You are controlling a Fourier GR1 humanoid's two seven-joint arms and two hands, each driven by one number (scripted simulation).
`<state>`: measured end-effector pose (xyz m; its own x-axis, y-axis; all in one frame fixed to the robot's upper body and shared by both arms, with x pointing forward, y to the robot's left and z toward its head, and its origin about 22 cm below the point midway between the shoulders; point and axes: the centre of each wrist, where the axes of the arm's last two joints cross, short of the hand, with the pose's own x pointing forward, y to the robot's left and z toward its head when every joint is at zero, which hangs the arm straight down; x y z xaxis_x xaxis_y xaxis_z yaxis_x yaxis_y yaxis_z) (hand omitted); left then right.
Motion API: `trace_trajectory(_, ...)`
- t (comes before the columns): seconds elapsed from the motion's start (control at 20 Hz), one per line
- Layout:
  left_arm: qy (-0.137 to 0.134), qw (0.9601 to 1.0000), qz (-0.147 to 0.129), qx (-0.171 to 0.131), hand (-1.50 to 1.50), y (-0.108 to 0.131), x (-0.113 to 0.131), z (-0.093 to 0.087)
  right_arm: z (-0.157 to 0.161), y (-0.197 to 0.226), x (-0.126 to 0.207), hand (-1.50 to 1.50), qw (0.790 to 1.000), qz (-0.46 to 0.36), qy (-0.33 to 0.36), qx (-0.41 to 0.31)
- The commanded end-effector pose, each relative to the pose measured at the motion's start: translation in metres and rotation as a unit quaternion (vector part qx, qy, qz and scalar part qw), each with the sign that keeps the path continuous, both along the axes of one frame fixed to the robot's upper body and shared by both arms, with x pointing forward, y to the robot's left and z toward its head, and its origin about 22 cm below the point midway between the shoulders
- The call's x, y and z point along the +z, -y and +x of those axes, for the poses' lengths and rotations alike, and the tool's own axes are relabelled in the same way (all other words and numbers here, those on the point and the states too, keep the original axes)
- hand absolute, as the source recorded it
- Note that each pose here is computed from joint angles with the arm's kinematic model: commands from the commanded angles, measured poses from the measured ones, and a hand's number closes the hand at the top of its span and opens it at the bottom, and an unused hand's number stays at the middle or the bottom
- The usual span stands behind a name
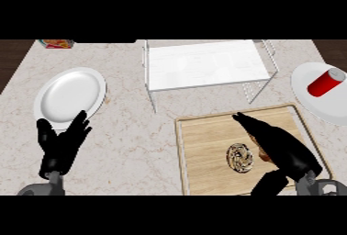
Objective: Pick the cupcake from the tray and place it in the tiered shelf
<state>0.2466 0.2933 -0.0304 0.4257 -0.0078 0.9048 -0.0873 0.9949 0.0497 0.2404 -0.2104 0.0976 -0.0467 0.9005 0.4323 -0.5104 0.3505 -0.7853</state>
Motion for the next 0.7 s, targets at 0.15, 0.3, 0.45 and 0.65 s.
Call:
trace_trajectory(0.15, -0.011, 0.9999, 0.002, -0.005, 0.00, -0.004, 0.003, -0.013, -0.003, -0.012, -0.015, -1.50, 0.999, -0.029, 0.006, -0.012)
trace_trajectory(0.3, -0.012, 0.9999, -0.003, -0.005, 0.00, -0.008, 0.005, -0.003, 0.007, -0.001, -0.024, -1.50, 0.999, -0.035, 0.021, -0.016)
trace_trajectory(0.45, -0.011, 0.9999, -0.009, -0.004, 0.00, -0.013, 0.006, 0.016, -0.001, -0.005, -0.044, -1.50, 0.998, -0.057, 0.021, -0.017)
trace_trajectory(0.65, -0.010, 0.9999, -0.006, -0.007, 0.00, 0.006, 0.017, 0.013, -0.002, -0.018, -0.033, -1.50, 0.998, -0.040, 0.034, -0.020)
